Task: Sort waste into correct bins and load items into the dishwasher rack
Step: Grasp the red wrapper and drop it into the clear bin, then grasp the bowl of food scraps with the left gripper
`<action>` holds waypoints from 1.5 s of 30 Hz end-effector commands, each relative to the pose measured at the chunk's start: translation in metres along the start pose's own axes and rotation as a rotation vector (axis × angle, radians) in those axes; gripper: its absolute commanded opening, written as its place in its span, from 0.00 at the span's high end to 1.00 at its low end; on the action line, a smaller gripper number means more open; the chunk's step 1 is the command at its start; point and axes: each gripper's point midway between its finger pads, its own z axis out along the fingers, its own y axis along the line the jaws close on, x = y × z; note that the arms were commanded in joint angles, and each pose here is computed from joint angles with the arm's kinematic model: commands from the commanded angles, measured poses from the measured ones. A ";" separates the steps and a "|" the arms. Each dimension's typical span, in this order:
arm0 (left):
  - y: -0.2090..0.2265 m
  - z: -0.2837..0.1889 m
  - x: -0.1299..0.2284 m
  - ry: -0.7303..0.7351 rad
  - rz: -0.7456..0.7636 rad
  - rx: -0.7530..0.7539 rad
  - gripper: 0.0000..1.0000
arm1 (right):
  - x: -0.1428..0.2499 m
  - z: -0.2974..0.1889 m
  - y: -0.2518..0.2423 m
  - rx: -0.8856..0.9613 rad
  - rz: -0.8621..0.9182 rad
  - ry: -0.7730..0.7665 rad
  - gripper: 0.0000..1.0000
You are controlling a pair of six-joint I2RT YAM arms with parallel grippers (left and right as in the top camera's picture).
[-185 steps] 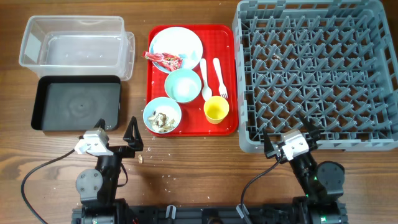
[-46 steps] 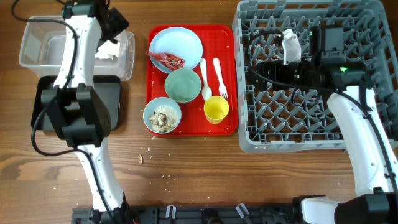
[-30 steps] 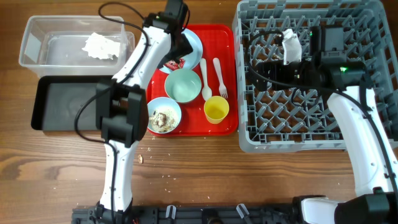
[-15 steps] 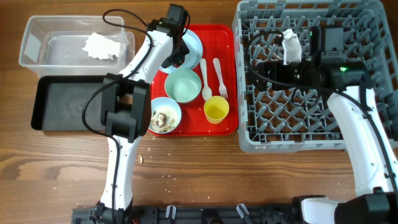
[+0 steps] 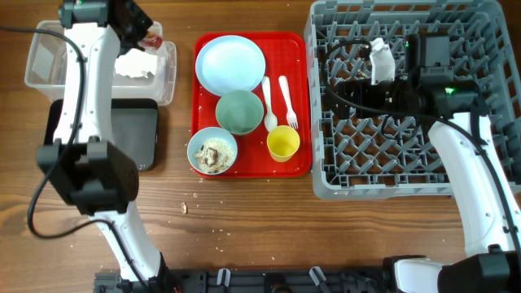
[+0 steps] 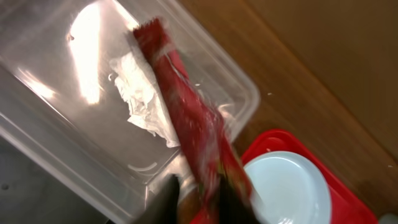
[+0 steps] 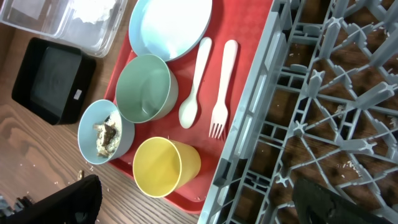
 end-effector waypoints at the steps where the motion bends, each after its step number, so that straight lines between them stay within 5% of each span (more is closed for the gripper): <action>1: 0.028 0.061 0.030 0.125 0.016 -0.109 0.27 | -0.004 0.000 -0.003 0.011 0.007 -0.004 0.00; 3: 0.023 0.052 0.030 0.137 0.094 -0.074 0.14 | -0.004 0.000 -0.003 0.012 0.007 -0.004 0.00; 6: 0.010 0.012 0.032 0.130 0.163 -0.031 0.10 | -0.005 0.000 -0.003 0.012 0.005 -0.007 0.00; 10: -0.004 -0.046 0.083 0.239 0.260 -0.019 0.20 | -0.004 0.000 -0.004 0.015 0.007 -0.005 0.00; 13: -0.011 -0.064 0.159 0.408 0.420 -0.096 0.28 | -0.005 0.001 -0.004 0.015 0.006 -0.005 0.00; 19: -0.005 -0.051 0.276 0.567 0.622 -0.209 0.49 | -0.004 0.001 -0.004 0.015 0.007 -0.004 0.01; 25: 0.010 -0.021 0.335 0.592 0.670 -0.241 0.52 | -0.004 0.001 -0.004 0.015 0.007 -0.004 0.00; 30: 0.019 0.007 0.354 0.576 0.679 -0.213 0.72 | -0.004 0.001 -0.004 0.015 0.010 -0.001 0.00; 33: 0.024 0.013 0.358 0.576 0.678 -0.214 0.96 | -0.004 0.001 -0.004 0.015 0.009 -0.001 0.00; 40: 0.010 -0.011 0.345 0.576 0.661 -0.158 0.96 | -0.004 0.001 -0.004 0.015 0.009 -0.002 0.00; 45: -0.007 -0.058 0.286 0.542 0.562 -0.003 0.96 | -0.004 0.001 -0.004 0.015 0.007 -0.005 0.00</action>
